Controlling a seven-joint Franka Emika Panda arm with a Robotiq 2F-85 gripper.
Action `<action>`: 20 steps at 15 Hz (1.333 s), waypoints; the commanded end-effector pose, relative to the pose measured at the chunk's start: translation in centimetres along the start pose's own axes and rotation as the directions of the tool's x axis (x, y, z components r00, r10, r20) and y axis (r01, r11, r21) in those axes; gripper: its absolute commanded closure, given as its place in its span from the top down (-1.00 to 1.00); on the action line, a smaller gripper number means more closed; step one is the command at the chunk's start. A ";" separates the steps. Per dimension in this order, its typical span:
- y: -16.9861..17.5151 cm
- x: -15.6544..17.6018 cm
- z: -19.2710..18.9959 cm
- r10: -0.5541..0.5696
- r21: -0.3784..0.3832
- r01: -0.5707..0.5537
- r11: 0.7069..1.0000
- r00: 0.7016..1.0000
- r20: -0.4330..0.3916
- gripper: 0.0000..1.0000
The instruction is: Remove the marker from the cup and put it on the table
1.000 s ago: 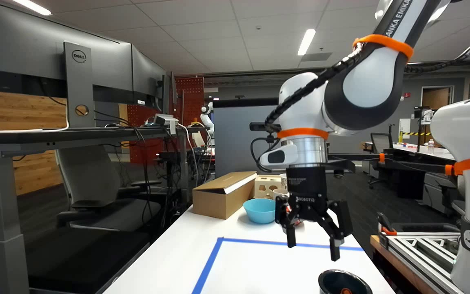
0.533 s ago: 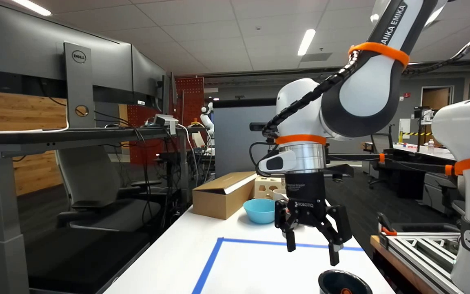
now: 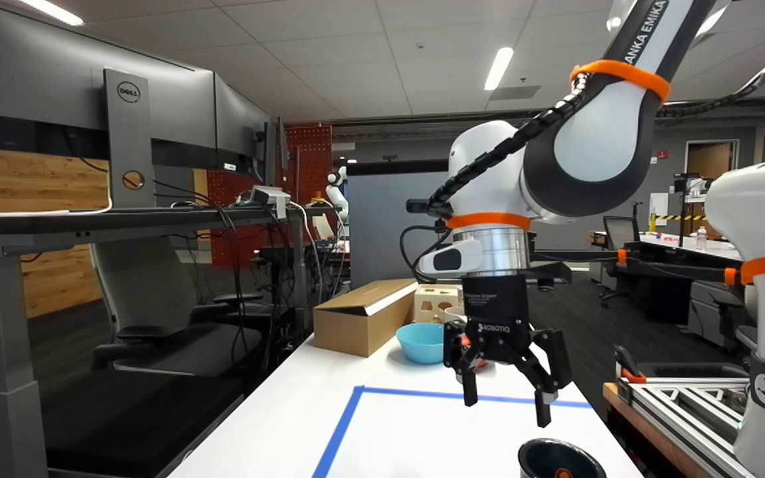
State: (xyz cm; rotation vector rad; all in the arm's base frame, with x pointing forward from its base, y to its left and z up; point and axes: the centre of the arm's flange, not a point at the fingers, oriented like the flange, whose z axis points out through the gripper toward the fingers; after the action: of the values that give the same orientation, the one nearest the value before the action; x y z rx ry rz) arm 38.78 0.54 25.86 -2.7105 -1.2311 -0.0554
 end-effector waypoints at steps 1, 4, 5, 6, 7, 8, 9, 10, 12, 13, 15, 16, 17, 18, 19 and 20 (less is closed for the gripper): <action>-2.8 -3.6 -0.8 -0.025 -0.006 0.025 1.000 0.999 -0.040 1.00; -2.7 -4.6 -1.0 -0.039 -0.018 0.038 0.999 0.998 -0.055 1.00; -2.8 -5.2 -0.9 -0.042 -0.020 0.041 0.999 0.998 -0.057 1.00; -3.0 -5.7 -0.8 -0.050 -0.016 0.049 0.999 0.997 -0.056 1.00; -3.1 -6.1 -0.6 -0.055 -0.009 0.054 0.998 0.997 -0.052 1.00; -3.3 -6.6 -0.2 -0.061 -0.003 0.061 0.998 0.997 -0.048 1.00; -3.4 -6.8 0.1 -0.062 0.005 0.062 0.998 0.997 -0.046 1.00; -3.5 -7.2 0.4 -0.067 0.009 0.067 0.998 0.997 -0.039 1.00; -3.6 -7.4 1.0 -0.082 0.026 0.083 0.996 0.996 -0.028 1.00; -3.7 -7.4 1.3 -0.088 0.033 0.089 0.995 0.996 -0.020 1.00; -3.9 -7.5 2.0 -0.105 0.054 0.105 0.993 0.994 -0.001 1.00; -4.0 -7.6 2.3 -0.113 0.067 0.112 0.991 0.994 0.009 1.00; -4.3 -7.5 2.7 -0.122 0.074 0.120 0.990 0.992 0.020 1.00; -4.5 -7.5 3.0 -0.132 0.082 0.129 0.988 0.991 0.028 1.00; -4.8 -7.3 3.2 -0.144 0.082 0.140 0.987 0.989 0.037 1.00; -5.0 -7.1 3.4 -0.155 0.089 0.151 0.985 0.987 0.041 1.00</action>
State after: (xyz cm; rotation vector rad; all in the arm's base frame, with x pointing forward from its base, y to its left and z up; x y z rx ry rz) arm 37.52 -2.35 23.26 -2.5881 -1.3695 0.0219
